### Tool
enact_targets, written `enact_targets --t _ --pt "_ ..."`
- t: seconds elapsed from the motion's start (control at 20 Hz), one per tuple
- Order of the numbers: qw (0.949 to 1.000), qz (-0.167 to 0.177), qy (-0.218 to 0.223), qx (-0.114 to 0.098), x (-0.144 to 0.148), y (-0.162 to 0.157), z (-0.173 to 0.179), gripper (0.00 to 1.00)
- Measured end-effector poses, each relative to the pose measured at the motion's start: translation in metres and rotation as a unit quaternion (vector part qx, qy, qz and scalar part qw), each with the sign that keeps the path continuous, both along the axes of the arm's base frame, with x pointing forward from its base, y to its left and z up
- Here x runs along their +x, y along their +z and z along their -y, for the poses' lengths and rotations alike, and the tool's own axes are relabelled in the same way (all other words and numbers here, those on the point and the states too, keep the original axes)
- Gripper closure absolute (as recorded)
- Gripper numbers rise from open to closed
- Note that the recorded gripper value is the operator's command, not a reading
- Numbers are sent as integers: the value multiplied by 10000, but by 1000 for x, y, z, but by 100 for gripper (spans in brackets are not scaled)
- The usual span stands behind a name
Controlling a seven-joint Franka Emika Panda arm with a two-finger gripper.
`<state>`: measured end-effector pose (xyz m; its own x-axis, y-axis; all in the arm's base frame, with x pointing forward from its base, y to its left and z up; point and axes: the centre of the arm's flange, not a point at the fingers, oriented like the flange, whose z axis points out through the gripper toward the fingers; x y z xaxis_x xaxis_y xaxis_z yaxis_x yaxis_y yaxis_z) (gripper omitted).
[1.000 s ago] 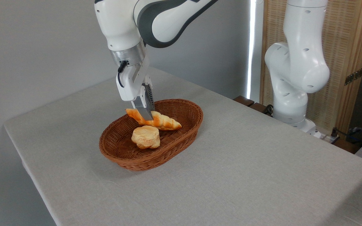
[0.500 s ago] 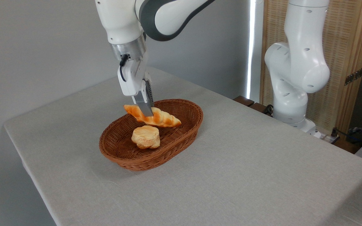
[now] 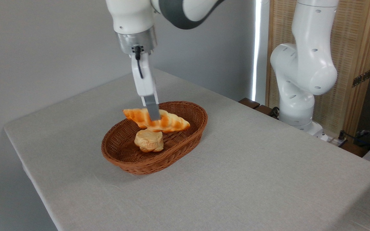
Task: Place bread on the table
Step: 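Lift the elongated bread out of the basket, then move the bread beside the basket and release it onto the table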
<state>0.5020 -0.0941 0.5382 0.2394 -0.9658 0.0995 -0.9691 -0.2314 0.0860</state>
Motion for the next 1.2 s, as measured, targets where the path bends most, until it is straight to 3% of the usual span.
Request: enact_targets --t 0.5,0.65,0.75,0.9,1.2 --pt "9947 -49 1031 -45 11 -5 -117 70" --pt "9930 -86 1177 -53 11 -10 -137 47" --pt "9927 -129 1198 -16 12 -14 -140 0" --pt "9927 -182 1191 98 14 -21 -143 0" --pt "9904 -238 1355 102 14 -26 -160 0"
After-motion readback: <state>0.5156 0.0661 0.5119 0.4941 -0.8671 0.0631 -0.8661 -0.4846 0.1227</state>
